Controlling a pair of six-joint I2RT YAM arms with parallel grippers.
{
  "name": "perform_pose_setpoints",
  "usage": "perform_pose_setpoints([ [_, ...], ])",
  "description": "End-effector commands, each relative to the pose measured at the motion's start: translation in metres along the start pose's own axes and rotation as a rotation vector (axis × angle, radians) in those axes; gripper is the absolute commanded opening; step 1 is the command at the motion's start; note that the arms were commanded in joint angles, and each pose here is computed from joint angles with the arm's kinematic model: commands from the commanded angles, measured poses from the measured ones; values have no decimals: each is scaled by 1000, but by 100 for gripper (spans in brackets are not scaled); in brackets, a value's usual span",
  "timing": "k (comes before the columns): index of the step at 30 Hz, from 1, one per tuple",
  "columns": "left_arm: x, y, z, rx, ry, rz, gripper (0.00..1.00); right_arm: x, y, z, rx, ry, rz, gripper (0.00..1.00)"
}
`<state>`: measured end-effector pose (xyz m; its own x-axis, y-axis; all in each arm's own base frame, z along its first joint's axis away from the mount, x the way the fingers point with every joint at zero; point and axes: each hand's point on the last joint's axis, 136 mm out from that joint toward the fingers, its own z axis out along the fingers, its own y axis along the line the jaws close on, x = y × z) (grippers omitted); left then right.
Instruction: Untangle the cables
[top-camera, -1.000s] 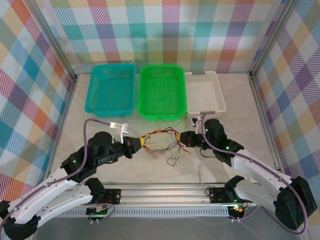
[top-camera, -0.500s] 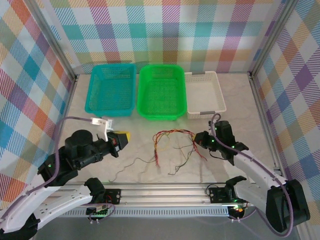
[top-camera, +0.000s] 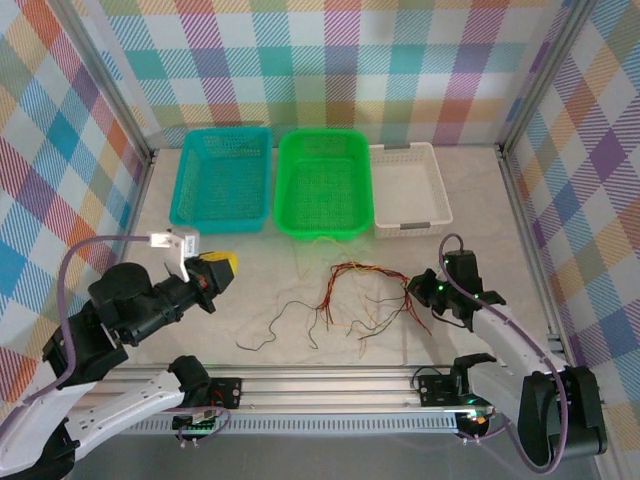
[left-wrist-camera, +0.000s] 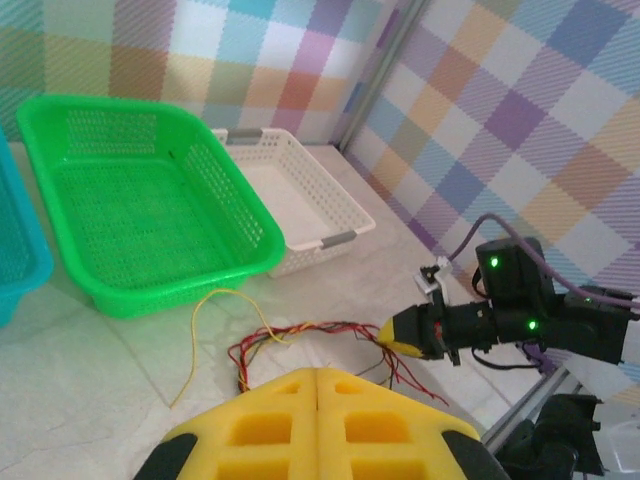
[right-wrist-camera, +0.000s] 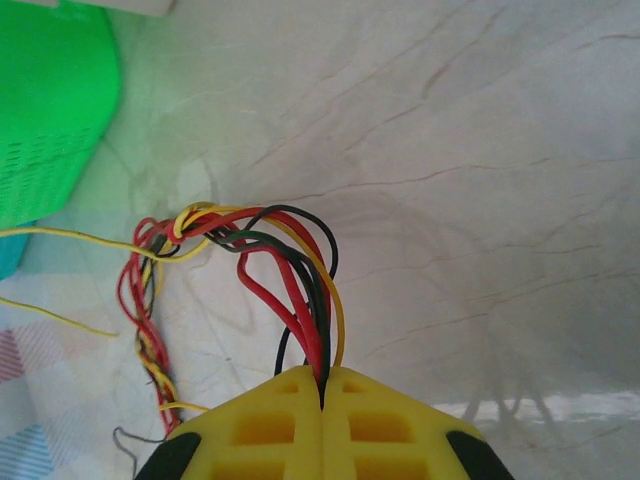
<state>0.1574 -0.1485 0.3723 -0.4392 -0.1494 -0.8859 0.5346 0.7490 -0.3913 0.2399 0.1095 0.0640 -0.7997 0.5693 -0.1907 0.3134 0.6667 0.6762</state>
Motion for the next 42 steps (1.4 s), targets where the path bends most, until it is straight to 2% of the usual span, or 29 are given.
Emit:
perform_pose_setpoints([
  [1,31,-5,35,35,130,-18,15,0,30,-9,-145,0,-85,0],
  [2,39,-10,46,59,154,-36,37,1,41,-14,-203,3,-113,0],
  [4,54,-14,67,82,207,-72,65,4,63,-25,-309,1,-171,0],
  [6,68,-19,88,110,257,-97,74,5,82,-39,-393,-13,-226,0],
  [8,78,-20,106,112,296,-117,81,6,94,-53,-435,-29,-276,0],
  [11,92,-21,128,105,354,-136,97,10,106,-66,-482,-24,-326,0],
  [19,118,11,162,-91,439,-92,100,21,127,-88,-594,-10,-390,0],
  [23,129,33,158,-204,474,-45,100,21,131,-95,-598,-18,-404,0],
  [28,130,67,145,-372,440,-1,100,23,134,-99,-608,-10,-417,0],
  [38,163,65,164,-372,538,81,100,25,149,-111,-665,2,-435,0],
  [42,169,67,173,-366,531,88,99,28,155,-119,-694,21,-444,0],
])
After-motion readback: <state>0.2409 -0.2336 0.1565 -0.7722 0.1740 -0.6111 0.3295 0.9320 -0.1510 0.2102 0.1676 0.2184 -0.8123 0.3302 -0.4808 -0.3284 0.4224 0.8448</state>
